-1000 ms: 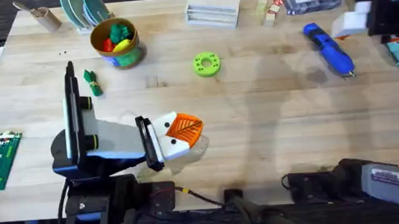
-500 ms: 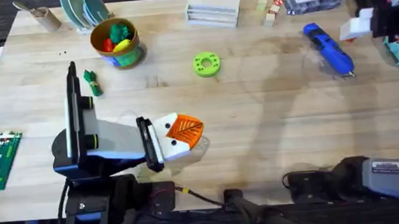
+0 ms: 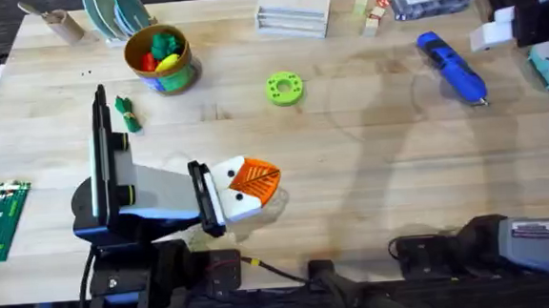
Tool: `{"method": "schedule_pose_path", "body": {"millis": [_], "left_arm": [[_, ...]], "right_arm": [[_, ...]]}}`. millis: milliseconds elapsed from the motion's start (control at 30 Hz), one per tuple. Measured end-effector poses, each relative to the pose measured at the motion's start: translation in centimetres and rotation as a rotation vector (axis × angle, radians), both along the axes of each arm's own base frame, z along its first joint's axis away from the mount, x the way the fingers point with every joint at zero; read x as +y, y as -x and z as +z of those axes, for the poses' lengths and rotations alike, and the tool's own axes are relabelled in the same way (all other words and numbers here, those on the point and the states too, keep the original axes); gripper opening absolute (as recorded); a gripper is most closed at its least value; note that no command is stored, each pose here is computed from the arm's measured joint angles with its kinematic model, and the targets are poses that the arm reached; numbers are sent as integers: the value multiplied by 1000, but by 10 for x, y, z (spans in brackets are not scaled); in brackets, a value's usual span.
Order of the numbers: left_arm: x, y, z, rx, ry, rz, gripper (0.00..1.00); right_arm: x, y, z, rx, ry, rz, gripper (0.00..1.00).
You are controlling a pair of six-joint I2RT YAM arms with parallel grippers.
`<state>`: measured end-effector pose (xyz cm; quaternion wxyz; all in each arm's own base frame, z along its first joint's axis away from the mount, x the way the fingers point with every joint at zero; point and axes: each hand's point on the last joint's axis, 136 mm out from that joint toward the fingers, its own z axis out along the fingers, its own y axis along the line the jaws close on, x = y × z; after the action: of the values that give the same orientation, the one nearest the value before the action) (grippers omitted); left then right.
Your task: Pick up the gripper from the table and insert it into the empty holder that is missing its gripper. Then pick up a screw, insert it into the mounting hole, and use the screwdriver to tighten it. Finally, clean up the table by picking up the vegetable and placing it into the bucket.
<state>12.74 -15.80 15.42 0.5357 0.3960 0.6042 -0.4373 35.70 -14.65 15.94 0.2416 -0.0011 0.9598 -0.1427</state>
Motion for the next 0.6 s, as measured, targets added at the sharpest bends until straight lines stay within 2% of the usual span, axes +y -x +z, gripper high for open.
{"method": "schedule_pose_path", "body": {"millis": [167, 200, 267, 433, 600], "left_arm": [[0, 0, 0, 0, 0, 0, 4], [0, 0, 0, 0, 0, 0, 4], [0, 0, 0, 0, 0, 0, 4], [0, 0, 0, 0, 0, 0, 4], [0, 0, 0, 0, 0, 0, 4]], "right_arm": [[6, -8, -24, 30, -79, 49, 942], [17, -16, -43, 36, -179, 92, 942], [25, -25, -50, 12, -239, 123, 943], [34, -53, -37, -117, -273, 193, 943], [37, -59, -33, -149, -287, 212, 945]]}}
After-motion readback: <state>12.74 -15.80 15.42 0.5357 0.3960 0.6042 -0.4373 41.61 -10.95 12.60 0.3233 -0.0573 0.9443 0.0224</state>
